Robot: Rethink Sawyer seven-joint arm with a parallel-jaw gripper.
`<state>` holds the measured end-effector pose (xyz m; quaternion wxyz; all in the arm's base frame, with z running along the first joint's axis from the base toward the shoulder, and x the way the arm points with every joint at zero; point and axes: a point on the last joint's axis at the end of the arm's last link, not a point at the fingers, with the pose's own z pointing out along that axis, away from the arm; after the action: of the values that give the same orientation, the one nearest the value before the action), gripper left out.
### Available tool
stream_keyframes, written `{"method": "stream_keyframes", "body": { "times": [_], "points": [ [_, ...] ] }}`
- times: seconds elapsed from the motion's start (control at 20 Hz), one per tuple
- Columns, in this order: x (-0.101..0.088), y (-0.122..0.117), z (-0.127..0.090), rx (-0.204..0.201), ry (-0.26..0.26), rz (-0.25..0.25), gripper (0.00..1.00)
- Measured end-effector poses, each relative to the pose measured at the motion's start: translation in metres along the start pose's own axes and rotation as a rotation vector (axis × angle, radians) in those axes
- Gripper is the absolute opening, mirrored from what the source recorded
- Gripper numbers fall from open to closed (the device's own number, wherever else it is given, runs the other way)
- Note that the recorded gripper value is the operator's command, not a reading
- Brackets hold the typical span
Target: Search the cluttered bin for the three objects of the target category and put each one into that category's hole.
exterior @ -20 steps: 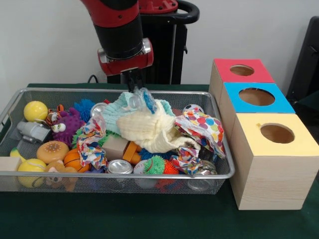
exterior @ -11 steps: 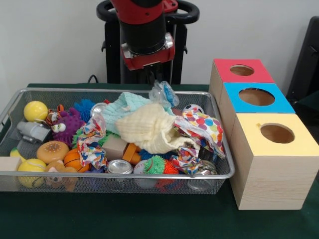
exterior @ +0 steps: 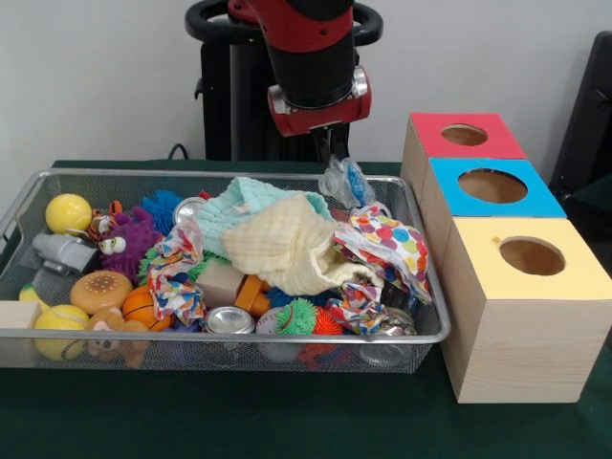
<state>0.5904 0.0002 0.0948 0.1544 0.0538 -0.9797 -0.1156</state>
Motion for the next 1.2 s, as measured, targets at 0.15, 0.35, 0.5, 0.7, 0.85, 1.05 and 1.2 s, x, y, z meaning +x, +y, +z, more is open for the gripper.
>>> {"method": "stream_keyframes", "body": {
  "times": [0.15,0.35,0.5,0.7,0.85,1.05,1.2],
  "points": [
    [0.0,0.005,0.0,0.009,0.002,0.021,0.0],
    [0.001,0.012,0.001,0.023,0.008,0.034,0.0],
    [0.002,0.02,0.003,0.035,0.012,0.045,0.0],
    [0.0,0.033,0.003,0.046,0.012,0.065,0.0],
    [-0.004,0.044,0.002,0.054,0.006,0.088,0.0],
    [-0.01,0.054,0.0,0.058,-0.005,0.112,0.0],
    [-0.015,0.062,-0.003,0.052,-0.017,0.139,0.0]
  ]
}}
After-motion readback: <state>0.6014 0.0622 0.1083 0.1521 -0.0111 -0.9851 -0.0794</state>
